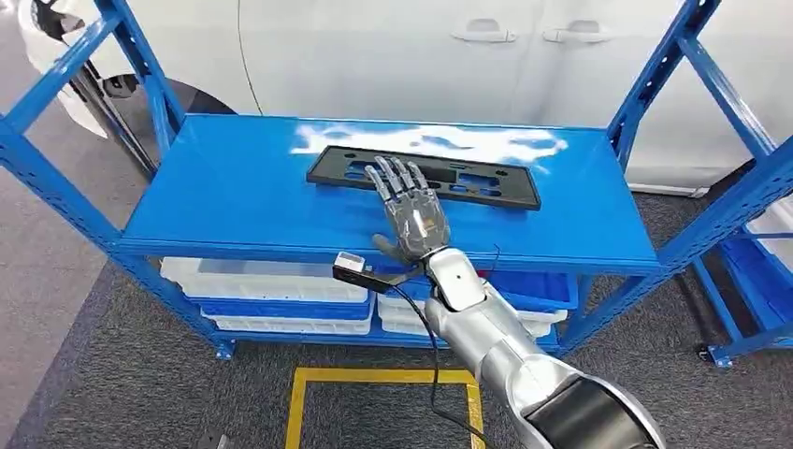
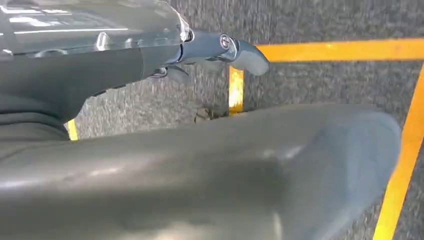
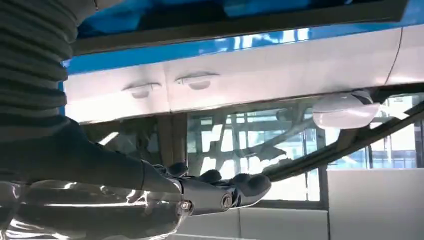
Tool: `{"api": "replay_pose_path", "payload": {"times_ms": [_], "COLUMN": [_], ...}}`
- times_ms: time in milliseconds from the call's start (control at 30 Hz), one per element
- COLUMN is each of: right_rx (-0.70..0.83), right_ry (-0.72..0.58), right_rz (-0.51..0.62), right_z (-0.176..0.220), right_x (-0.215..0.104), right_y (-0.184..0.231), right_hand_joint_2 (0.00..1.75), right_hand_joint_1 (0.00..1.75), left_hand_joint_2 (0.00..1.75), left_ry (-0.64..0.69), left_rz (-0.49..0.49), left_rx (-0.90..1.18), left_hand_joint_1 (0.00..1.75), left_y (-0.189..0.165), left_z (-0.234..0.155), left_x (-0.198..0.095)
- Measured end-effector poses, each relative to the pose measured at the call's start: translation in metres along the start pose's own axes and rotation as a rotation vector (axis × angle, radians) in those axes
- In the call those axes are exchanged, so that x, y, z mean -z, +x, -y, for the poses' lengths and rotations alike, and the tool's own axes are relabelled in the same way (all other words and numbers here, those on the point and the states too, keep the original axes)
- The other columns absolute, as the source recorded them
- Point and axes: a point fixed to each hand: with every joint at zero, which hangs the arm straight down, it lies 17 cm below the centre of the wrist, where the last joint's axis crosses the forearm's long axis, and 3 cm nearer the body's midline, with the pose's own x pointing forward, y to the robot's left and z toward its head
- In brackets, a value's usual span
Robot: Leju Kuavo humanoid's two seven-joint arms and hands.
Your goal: Take the parts from the cabinet and place them on the table.
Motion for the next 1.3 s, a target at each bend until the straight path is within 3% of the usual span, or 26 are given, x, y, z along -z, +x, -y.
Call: {"api": "replay_pose_path", "payload": {"times_ms": [733, 1300], "right_rx": [-0.087, -0.15], "right_ry": [0.069, 0.114], "right_rz": [-0.025, 0.021], "right_z": [-0.017, -0.029], "right_x": [-0.005, -0.011], "right_y": [-0.011, -0.012], "right_hand_joint_2": [1.75, 1.75], "right_hand_joint_1": [0.0, 0.0], "left_hand_joint_2": [0.0, 0.0], "left_ry": [-0.005, -0.009], "left_rz": [-0.003, 0.001], "left_rx": [0.0, 0.006], "left_hand_joint_1": [0.0, 0.0], "left_y": [-0.001, 0.0], "left_z": [0.002, 0.005], "left_x": [0.0, 0.0]}}
